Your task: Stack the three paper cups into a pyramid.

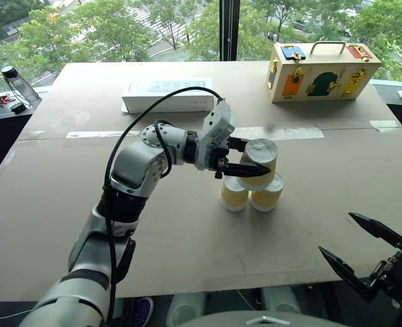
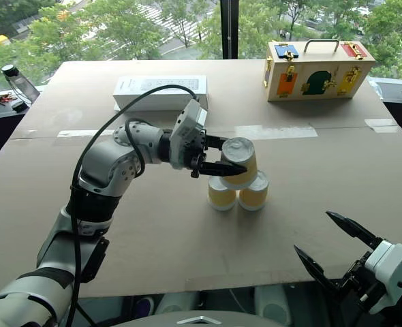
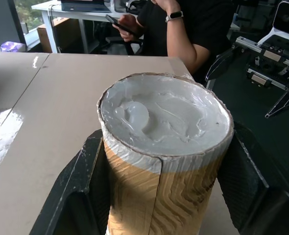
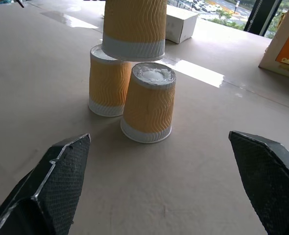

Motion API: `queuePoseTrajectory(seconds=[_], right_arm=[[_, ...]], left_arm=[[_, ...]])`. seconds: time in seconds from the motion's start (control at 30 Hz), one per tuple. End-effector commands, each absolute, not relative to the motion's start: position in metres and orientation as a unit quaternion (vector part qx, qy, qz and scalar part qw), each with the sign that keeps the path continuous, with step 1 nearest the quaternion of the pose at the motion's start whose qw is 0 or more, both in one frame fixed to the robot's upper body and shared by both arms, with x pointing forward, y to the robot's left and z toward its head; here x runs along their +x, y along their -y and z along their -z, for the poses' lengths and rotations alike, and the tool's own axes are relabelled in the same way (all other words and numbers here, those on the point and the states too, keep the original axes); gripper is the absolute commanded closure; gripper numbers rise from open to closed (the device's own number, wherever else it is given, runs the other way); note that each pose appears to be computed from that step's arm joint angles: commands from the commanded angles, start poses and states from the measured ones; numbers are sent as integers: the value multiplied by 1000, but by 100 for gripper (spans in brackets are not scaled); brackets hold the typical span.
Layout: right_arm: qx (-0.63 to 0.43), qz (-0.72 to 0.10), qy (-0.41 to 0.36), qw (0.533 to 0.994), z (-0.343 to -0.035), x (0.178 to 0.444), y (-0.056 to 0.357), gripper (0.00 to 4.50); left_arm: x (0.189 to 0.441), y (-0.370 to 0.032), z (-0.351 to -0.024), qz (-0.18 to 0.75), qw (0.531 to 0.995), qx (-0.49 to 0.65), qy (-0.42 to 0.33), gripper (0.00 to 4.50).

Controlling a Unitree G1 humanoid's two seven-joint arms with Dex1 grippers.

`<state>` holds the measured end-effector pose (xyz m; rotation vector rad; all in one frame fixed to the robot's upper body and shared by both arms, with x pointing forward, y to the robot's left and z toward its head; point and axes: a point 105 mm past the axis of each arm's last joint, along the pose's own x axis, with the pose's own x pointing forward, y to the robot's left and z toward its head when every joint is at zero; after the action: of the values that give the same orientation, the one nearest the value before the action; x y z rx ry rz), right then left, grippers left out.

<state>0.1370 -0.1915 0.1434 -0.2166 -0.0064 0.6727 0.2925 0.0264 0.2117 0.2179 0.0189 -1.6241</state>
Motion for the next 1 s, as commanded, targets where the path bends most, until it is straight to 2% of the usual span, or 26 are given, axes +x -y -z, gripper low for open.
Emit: queuePoseTrajectory(seconds=[0.03, 0.2, 0.53, 0.7, 0.77, 0.8, 0.87, 1.0], right_arm=[[-120, -328, 18, 937, -151, 136, 194, 0], [-132, -346, 29, 928, -158, 145, 196, 0], [-154, -432, 31, 888, -193, 167, 225, 0], [-156, -460, 22, 874, -202, 171, 227, 0], [-158, -463, 19, 872, -201, 172, 228, 0], [-158, -464, 19, 872, -201, 172, 228, 0], [-158, -465, 19, 871, -202, 172, 228, 0], [-156, -466, 19, 871, -201, 171, 226, 0]], left_arm=[[291, -22, -215, 725, 680, 108, 10, 217], [295, -18, -214, 722, 683, 109, 14, 217], [293, -17, -213, 724, 682, 103, 8, 217], [293, -19, -211, 726, 680, 100, 3, 217], [293, -19, -212, 725, 682, 95, 8, 116], [294, -19, -212, 725, 682, 96, 12, 99], [294, -18, -215, 722, 685, 93, 19, 7], [291, -23, -229, 722, 689, 60, 28, 2]])
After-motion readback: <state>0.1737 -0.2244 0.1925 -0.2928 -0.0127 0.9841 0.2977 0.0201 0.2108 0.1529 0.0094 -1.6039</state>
